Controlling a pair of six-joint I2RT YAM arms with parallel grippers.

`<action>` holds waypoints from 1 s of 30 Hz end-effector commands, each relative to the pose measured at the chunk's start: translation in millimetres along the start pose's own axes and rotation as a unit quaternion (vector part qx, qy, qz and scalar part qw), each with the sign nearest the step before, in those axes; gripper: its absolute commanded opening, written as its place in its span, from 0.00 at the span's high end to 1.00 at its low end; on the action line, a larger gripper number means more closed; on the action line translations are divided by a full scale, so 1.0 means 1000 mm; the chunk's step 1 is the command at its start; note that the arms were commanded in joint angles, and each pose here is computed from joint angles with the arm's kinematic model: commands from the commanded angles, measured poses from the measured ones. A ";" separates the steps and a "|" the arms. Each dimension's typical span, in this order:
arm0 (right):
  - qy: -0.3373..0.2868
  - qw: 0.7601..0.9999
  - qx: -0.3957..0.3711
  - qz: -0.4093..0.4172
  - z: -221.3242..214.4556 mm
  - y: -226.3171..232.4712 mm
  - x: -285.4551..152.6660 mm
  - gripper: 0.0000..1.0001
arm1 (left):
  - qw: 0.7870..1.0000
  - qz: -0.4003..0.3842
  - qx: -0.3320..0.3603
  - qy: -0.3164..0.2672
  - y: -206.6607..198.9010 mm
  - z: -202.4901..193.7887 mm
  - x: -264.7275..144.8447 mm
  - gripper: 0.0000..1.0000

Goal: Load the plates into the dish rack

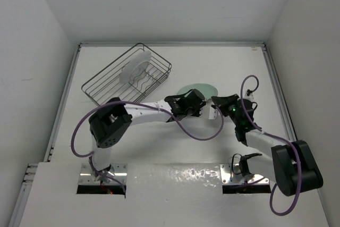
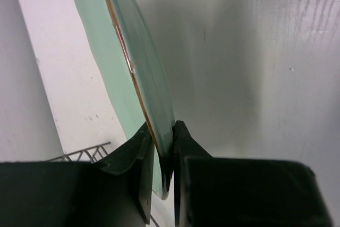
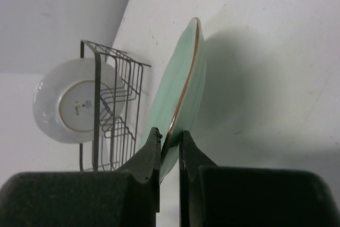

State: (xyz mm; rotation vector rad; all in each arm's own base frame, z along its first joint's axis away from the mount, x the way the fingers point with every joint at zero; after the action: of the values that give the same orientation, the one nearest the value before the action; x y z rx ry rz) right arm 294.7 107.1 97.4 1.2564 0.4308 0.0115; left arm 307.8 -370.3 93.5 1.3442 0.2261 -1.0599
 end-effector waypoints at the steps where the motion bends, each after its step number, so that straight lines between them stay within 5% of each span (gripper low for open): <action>1: 0.046 0.986 -0.077 0.141 -0.007 0.080 -0.004 0.98 | 0.996 0.044 -0.069 -0.026 0.050 0.025 -0.021 1.00; 3: 0.065 0.979 -0.135 0.142 -0.008 0.091 0.002 0.73 | 0.994 0.020 -0.110 -0.020 0.053 0.029 -0.031 1.00; 9: 0.023 0.966 -0.232 0.112 0.010 0.095 -0.008 0.32 | 0.974 -0.012 -0.218 -0.054 0.088 0.045 -0.075 1.00; 13: -0.025 0.955 -0.286 0.073 0.032 0.098 -0.029 0.16 | 0.968 0.001 -0.242 -0.060 0.099 0.037 -0.097 1.00; 30: -0.062 0.941 -0.322 0.081 0.050 0.127 -0.061 0.09 | 0.940 0.082 -0.305 -0.129 0.176 -0.010 -0.218 1.00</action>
State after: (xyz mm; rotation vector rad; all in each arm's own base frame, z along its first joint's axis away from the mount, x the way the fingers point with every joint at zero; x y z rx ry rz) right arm 281.5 88.4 231.1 0.6494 0.2231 0.1941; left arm 314.7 -293.5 248.2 0.7441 0.5371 -0.9734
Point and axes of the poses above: each gripper's point midway between its finger pads, its own x axis out along the fingers, its own y axis along the line the jaws close on, z = x × y, the point moved 2 cm from there along -x, back along the fingers, and after that the axes turned 7 degrees about x, right-handed, at the moved point
